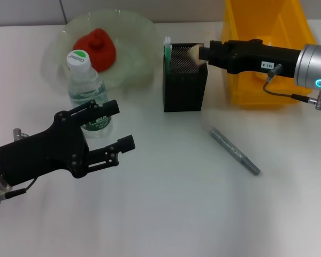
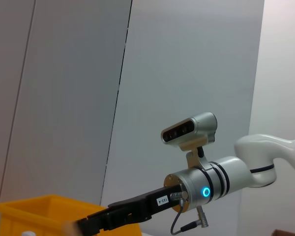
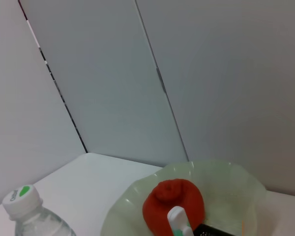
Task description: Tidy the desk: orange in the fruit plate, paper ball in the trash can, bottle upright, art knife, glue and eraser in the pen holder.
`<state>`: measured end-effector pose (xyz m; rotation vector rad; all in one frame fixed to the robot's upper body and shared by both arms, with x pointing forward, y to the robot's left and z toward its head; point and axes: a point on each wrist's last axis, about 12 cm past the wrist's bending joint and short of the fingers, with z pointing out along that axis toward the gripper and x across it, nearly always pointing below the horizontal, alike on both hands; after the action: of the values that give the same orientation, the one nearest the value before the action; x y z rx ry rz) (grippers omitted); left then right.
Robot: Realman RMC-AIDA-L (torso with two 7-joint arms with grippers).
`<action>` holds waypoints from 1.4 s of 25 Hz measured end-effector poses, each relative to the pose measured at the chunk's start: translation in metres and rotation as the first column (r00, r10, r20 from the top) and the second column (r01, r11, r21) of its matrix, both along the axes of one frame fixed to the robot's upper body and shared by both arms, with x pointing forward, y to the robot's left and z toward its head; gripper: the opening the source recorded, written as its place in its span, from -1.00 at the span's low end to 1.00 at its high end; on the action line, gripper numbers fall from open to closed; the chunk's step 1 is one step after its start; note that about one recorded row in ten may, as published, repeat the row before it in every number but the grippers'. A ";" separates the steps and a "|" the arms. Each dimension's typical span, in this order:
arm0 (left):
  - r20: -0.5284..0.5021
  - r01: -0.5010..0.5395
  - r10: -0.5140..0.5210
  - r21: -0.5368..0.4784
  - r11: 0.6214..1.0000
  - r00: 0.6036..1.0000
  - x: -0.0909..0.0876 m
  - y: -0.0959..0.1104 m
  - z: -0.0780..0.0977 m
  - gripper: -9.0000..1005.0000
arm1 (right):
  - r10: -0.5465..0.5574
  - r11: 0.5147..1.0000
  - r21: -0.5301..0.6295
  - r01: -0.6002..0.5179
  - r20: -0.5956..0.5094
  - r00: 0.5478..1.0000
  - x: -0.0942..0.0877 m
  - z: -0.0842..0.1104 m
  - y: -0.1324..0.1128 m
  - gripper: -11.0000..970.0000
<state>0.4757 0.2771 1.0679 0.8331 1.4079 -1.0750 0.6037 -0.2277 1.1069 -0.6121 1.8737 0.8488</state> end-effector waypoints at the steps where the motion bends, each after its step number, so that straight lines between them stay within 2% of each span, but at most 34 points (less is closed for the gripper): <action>1: -0.003 -0.001 0.001 -0.002 1.000 1.000 -0.001 0.000 -0.001 0.60 | 0.000 1.000 -0.001 0.000 0.001 1.000 0.000 0.000 0.000 -0.45; 3: -0.004 -0.003 0.003 -0.001 1.000 1.000 -0.001 0.001 -0.001 0.60 | 0.000 1.000 -0.001 0.000 0.001 1.000 0.000 0.000 0.000 -0.45; 5: -0.003 -0.004 0.004 -0.001 1.000 1.000 -0.002 0.001 -0.001 0.60 | 0.000 1.000 -0.001 0.000 0.001 1.000 0.000 0.000 0.000 -0.11; 11: -0.003 -0.003 0.003 -0.001 1.000 1.000 -0.002 0.001 -0.001 0.60 | 0.021 1.000 0.011 -0.021 0.009 1.000 -0.001 0.005 0.001 0.11; 14: -0.005 0.003 -0.003 -0.001 1.000 1.000 -0.002 0.001 -0.001 0.60 | 0.041 0.999 0.023 -0.041 0.007 0.999 -0.004 0.011 0.000 0.11; 15: -0.005 0.015 -0.015 -0.005 1.000 1.000 -0.003 0.000 0.000 0.60 | 0.064 0.998 0.018 -0.064 -0.001 0.998 -0.007 0.022 -0.002 0.11; 16: -0.005 0.015 -0.015 -0.005 1.000 1.000 -0.003 0.000 0.000 0.60 | 0.064 0.998 0.018 -0.064 -0.001 0.998 -0.007 0.022 -0.002 0.11; 18: -0.009 0.043 -0.043 -0.016 0.999 0.999 -0.003 -0.003 0.002 0.60 | 0.104 0.993 -0.048 -0.105 -0.027 0.994 -0.012 0.045 -0.005 0.11; 19: -0.010 0.058 -0.059 -0.020 0.998 0.998 -0.002 -0.004 0.003 0.60 | 0.104 0.993 -0.048 -0.105 -0.027 0.994 -0.012 0.045 -0.005 0.11; 20: -0.011 0.082 -0.082 -0.019 0.996 0.997 -0.001 -0.007 0.005 0.60 | 0.132 0.984 -0.113 -0.139 -0.074 0.989 -0.017 0.061 -0.005 0.10; 21: -0.011 0.082 -0.082 -0.019 0.996 0.997 -0.001 -0.007 0.005 0.60 | 0.132 0.984 -0.113 -0.139 -0.074 0.989 -0.017 0.061 -0.005 0.10; 22: -0.011 0.089 -0.089 -0.018 0.996 0.996 0.000 -0.007 0.006 0.60 | 0.142 0.976 -0.152 -0.155 -0.096 0.985 -0.019 0.073 -0.003 0.10; 24: -0.011 0.096 -0.096 -0.015 0.995 0.995 0.001 -0.008 0.006 0.60 | 0.154 0.954 -0.231 -0.192 -0.174 0.973 -0.023 0.095 0.003 0.10; 25: -0.009 0.107 -0.107 -0.013 0.994 0.994 0.003 -0.010 0.008 0.60 | 0.141 0.927 -0.306 -0.215 -0.246 0.959 -0.025 0.114 0.009 0.10; 26: -0.009 0.107 -0.107 -0.013 0.994 0.994 0.003 -0.010 0.008 0.60 | 0.141 0.927 -0.306 -0.215 -0.246 0.959 -0.025 0.114 0.009 0.10; 27: -0.006 0.111 -0.111 -0.012 0.994 0.994 0.004 -0.011 0.009 0.60 | 0.107 0.887 -0.394 -0.240 -0.331 0.938 -0.025 0.131 0.017 0.10; 28: -0.006 0.111 -0.111 -0.012 0.994 0.994 0.004 -0.011 0.009 0.60 | 0.107 0.887 -0.394 -0.240 -0.331 0.938 -0.025 0.131 0.017 0.10; 29: -0.005 0.113 -0.114 -0.012 0.993 0.994 0.005 -0.012 0.009 0.60 | 0.084 0.864 -0.436 -0.254 -0.372 0.925 -0.024 0.137 0.021 0.10; 30: -0.005 0.118 -0.118 -0.011 0.993 0.993 0.005 -0.012 0.009 0.60 | 0.035 0.812 -0.507 -0.288 -0.450 0.892 -0.023 0.143 0.031 0.10; 31: -0.005 0.118 -0.118 -0.011 0.993 0.993 0.005 -0.012 0.009 0.60 | 0.035 0.812 -0.507 -0.288 -0.450 0.892 -0.023 0.143 0.031 0.10; 35: -0.006 0.124 -0.124 -0.009 0.992 0.992 0.005 -0.014 0.009 0.60 | -0.073 0.721 -0.623 -0.303 -0.503 0.861 -0.015 0.134 0.052 0.09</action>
<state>0.4809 0.2631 1.0766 0.9216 1.3706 -1.1781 0.5886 -0.1755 1.2405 -1.0534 2.6897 0.3591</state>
